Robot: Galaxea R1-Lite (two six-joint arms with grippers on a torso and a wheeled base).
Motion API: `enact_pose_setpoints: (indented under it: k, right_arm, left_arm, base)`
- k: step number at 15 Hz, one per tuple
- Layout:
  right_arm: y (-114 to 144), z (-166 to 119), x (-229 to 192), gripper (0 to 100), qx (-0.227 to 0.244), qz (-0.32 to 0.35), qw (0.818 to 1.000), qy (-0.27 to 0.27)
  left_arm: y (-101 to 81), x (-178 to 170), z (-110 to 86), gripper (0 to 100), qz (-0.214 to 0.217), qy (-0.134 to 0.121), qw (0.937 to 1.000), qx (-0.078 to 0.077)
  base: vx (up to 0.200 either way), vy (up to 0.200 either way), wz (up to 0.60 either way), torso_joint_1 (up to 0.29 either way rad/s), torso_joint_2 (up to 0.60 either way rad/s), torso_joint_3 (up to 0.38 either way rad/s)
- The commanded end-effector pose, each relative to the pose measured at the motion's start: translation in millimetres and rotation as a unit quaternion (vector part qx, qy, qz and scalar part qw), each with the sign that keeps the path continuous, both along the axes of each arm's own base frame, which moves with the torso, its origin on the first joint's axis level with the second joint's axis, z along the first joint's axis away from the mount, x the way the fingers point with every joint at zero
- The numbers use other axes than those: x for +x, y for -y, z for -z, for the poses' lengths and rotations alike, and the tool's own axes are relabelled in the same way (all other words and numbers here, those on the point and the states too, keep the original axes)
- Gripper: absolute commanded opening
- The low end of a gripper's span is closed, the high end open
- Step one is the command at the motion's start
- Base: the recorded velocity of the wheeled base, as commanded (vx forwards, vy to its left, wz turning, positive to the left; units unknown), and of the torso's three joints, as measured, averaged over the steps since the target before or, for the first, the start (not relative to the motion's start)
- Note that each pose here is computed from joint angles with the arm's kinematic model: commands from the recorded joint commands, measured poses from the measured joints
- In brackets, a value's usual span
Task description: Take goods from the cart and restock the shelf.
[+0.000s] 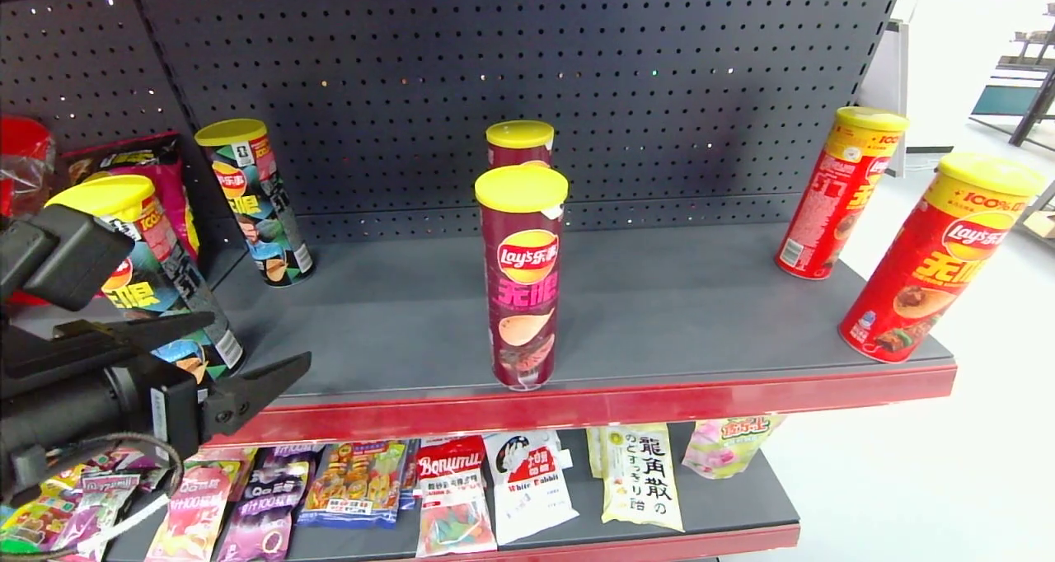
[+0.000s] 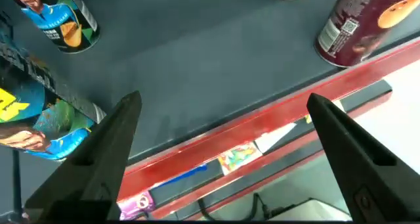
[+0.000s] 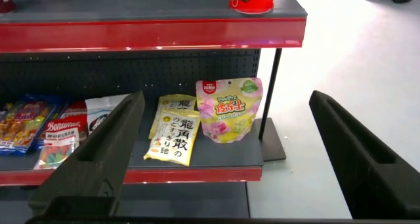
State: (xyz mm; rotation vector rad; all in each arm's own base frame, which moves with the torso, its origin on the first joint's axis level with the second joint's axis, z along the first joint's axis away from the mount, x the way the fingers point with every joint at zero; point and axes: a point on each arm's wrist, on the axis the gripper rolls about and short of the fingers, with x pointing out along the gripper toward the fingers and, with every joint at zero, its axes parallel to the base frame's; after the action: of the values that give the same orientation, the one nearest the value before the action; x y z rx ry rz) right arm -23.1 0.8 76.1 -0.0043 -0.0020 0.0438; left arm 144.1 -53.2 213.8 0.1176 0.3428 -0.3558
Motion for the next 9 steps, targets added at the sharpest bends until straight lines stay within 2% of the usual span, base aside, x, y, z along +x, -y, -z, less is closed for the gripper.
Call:
enact_pose_setpoints:
  k: [1, 2, 3, 4, 6, 7, 8, 9]
  right_arm:
    - [0, 0, 0, 100, 0.000, 0.000, 1.000, 0.000]
    - [0, 0, 0, 100, 0.000, 0.000, 1.000, 0.000]
    - [0, 0, 0, 100, 0.000, 0.000, 1.000, 0.000]
    - [0, 0, 0, 100, 0.000, 0.000, 1.000, 0.000]
    - [0, 0, 0, 100, 0.000, 0.000, 1.000, 0.000]
    - [0, 0, 0, 100, 0.000, 0.000, 1.000, 0.000]
    - [0, 0, 0, 100, 0.000, 0.000, 1.000, 0.000]
    - [0, 0, 0, 100, 0.000, 0.000, 1.000, 0.000]
  left_arm:
    - [-9.2, -26, -1.9, 100, 0.002, 0.032, 0.9995, -0.006]
    - [-16.9, -45, -8.5, 100, 0.001, 0.065, 0.9978, -0.007]
    - [-25.4, -62, -10.0, 100, -0.010, 0.080, 0.9967, -0.001]
    - [-31.8, -76, -7.4, 100, -0.021, 0.083, 0.9963, 0.003]
    - [-47.7, -117, 14.8, 100, -0.066, 0.076, 0.9948, 0.017]
    - [-49.3, -123, 20.0, 100, -0.074, 0.076, 0.9942, 0.018]
    - [-53.2, -134, 37.2, 100, -0.110, 0.079, 0.9905, 0.026]
    - [-55.2, -141, 48.1, 100, -0.125, 0.084, 0.9883, 0.028]
  base:
    - [0.000, 0.000, 0.00, 0.000, 0.00, 0.000]
    - [0.000, 0.000, 0.00, 0.000, 0.00, 0.000]
    - [0.000, 0.000, 0.00, 0.000, 0.00, 0.000]
    - [0.000, 0.000, 0.00, 0.000, 0.00, 0.000]
    - [0.000, 0.000, 0.00, 0.000, 0.00, 0.000]
    - [0.000, 0.000, 0.00, 0.000, 0.00, 0.000]
    - [0.000, 0.000, 0.00, 0.000, 0.00, 0.000]
    - [0.000, 0.000, 0.00, 0.000, 0.00, 0.000]
